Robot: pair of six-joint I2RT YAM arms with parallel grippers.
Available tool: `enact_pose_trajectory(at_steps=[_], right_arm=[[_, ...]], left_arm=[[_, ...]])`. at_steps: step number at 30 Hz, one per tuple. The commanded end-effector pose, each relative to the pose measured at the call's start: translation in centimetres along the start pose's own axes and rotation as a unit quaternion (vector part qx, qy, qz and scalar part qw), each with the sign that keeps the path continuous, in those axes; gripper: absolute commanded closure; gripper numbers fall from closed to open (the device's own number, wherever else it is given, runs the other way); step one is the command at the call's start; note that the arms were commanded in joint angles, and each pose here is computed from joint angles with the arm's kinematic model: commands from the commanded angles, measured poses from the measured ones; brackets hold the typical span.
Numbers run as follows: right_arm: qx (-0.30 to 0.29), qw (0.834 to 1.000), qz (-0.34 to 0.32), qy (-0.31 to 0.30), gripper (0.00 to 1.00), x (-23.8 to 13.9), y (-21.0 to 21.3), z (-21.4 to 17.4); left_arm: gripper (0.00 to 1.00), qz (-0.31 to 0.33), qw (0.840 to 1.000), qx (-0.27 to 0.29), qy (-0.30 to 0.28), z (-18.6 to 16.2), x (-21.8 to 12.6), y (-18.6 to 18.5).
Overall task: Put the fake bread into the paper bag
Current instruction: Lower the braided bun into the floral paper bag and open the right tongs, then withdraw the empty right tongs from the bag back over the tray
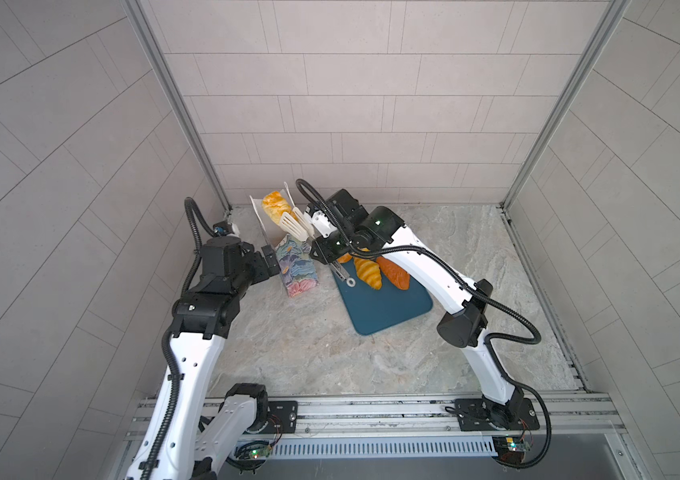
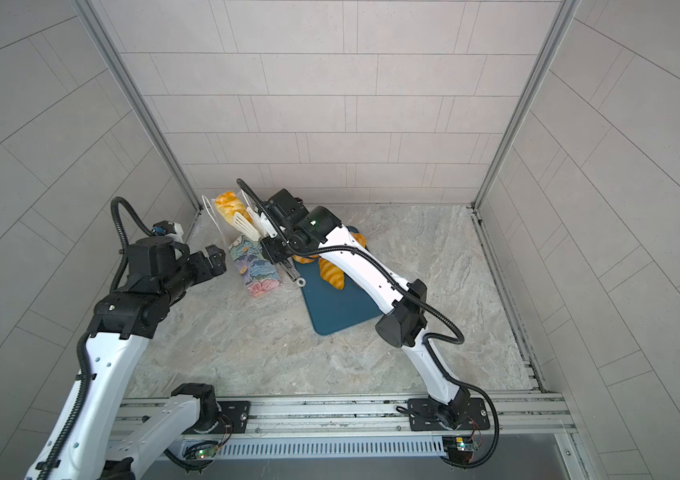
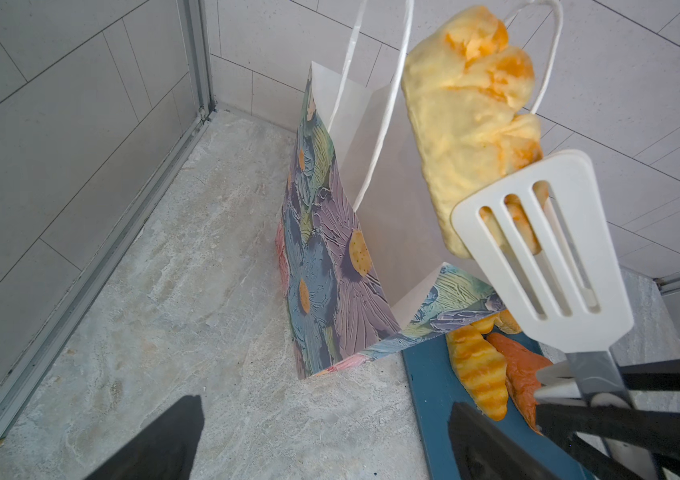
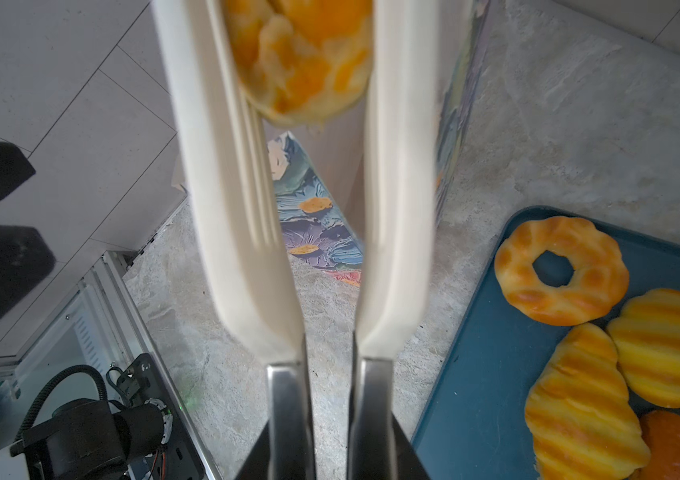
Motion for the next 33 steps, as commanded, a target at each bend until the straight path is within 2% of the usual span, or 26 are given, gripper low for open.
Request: enact_pose_trajectory(at_steps=[1,7,13,24,33], right_arm=[[-0.003,0.999,-0.01,-0.032,0.63,-0.7,0.1,1.5],[-0.003,0.999,-0.015,-0.034,0.52,-1.1,0.1,1.6],[-0.014,0.999,-0.016,-0.048,0.47,-2.3,1.0,2.3],[-0.034,0.997,-0.037,-0.055,0.46,-5.4,1.7,2.3],[-0.062,0.991,-0.118,-0.026,0.45,-9.4,-0.3,0.1]], left_arm=[[0.0,-0.001,1.0,0.004,-0.004,0.0,-0.2,0.2],[0.0,-0.003,1.0,0.005,-0.001,-0.2,-0.2,0.2],[0.0,-0.006,1.0,0.002,0.001,-0.3,-0.2,0.3],[0.0,-0.015,1.0,0.004,-0.002,-0.3,-0.6,0.1],[0.0,-0.043,0.999,0.02,0.007,-0.8,-0.9,-0.6]])
Point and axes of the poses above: each gripper's point midway between its finger pads, its own x axis out along the fingers, its own y axis along the line the jaws close on, z = x × y, the point moved 3 cm from there along -x, back along the fingers, and after that the axes turned 10 degrees about -x, right-handed, at the moved point
